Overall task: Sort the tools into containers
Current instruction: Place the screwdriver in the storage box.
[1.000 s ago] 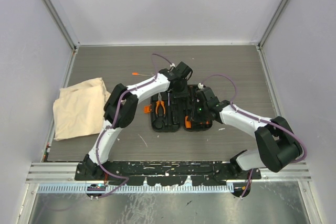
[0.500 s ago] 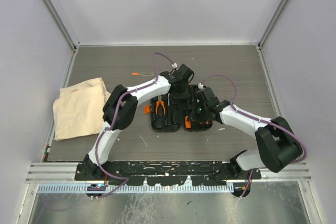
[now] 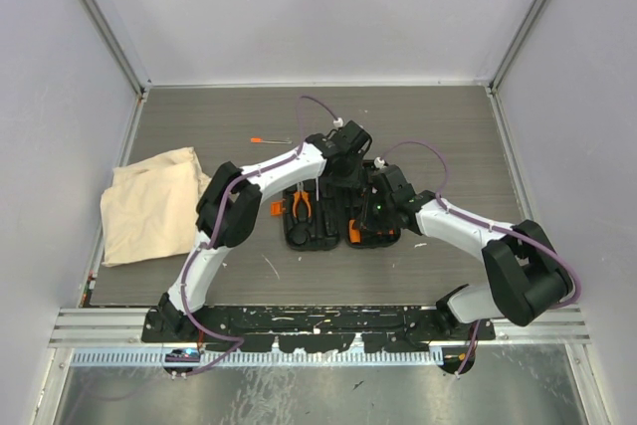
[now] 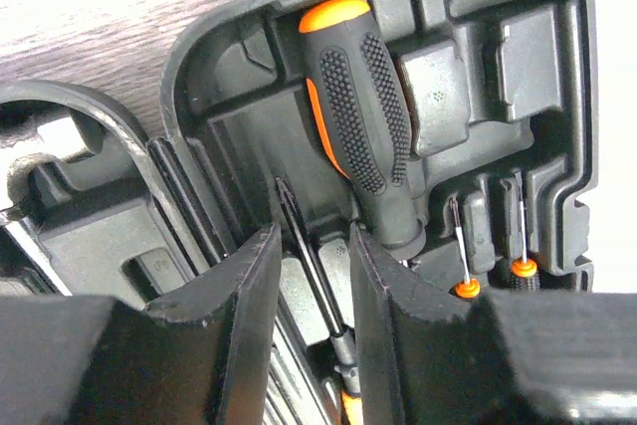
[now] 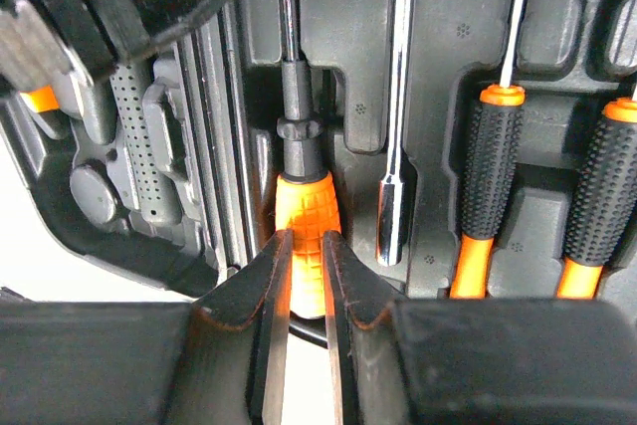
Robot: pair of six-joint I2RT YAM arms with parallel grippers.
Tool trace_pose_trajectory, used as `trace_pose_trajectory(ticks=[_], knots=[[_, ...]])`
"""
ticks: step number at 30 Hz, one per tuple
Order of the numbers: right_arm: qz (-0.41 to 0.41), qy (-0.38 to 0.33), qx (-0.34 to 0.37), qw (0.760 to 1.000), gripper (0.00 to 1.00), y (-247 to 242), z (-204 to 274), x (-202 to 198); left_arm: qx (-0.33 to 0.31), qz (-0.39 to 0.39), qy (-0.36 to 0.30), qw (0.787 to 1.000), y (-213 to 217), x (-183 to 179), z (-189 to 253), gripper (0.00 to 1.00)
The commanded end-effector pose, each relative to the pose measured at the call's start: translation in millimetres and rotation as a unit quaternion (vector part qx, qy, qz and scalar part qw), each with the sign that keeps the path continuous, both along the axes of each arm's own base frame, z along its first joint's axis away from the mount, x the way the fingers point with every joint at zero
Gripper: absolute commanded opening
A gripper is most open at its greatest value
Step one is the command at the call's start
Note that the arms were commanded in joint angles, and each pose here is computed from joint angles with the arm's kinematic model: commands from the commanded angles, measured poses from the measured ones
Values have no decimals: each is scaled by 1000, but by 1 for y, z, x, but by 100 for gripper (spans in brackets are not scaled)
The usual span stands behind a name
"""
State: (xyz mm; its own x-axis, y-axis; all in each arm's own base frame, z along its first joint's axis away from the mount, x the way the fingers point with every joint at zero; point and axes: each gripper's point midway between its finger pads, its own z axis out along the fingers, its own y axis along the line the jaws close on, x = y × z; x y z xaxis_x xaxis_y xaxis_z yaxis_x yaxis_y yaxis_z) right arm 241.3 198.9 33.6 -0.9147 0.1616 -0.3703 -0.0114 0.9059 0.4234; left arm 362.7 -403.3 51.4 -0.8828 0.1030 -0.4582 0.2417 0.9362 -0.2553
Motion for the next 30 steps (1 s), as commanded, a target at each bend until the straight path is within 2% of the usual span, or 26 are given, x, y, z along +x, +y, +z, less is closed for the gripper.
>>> trace_pose_trajectory(ticks=[1, 4, 8, 11, 17, 30], knots=[[-3, 86, -113, 990, 22, -46, -53, -44, 7, -11, -18, 1000, 11, -2, 37, 36], [-2, 86, -113, 990, 22, -46, -53, -44, 0, -5, -25, 1000, 11, 1, 43, 34], [-1, 85, -113, 990, 22, -46, -53, -43, -23, 7, -36, 999, 8, 10, 55, 22], [0, 85, -112, 990, 22, -45, -53, -44, -32, 16, -47, 998, 8, 18, 63, 19], [2, 83, -112, 990, 22, -45, -52, -42, -22, 21, -36, 999, 9, 25, 55, 7], [2, 84, -113, 990, 22, -46, -53, -44, -34, 19, 3, 999, -4, 20, 24, 7]])
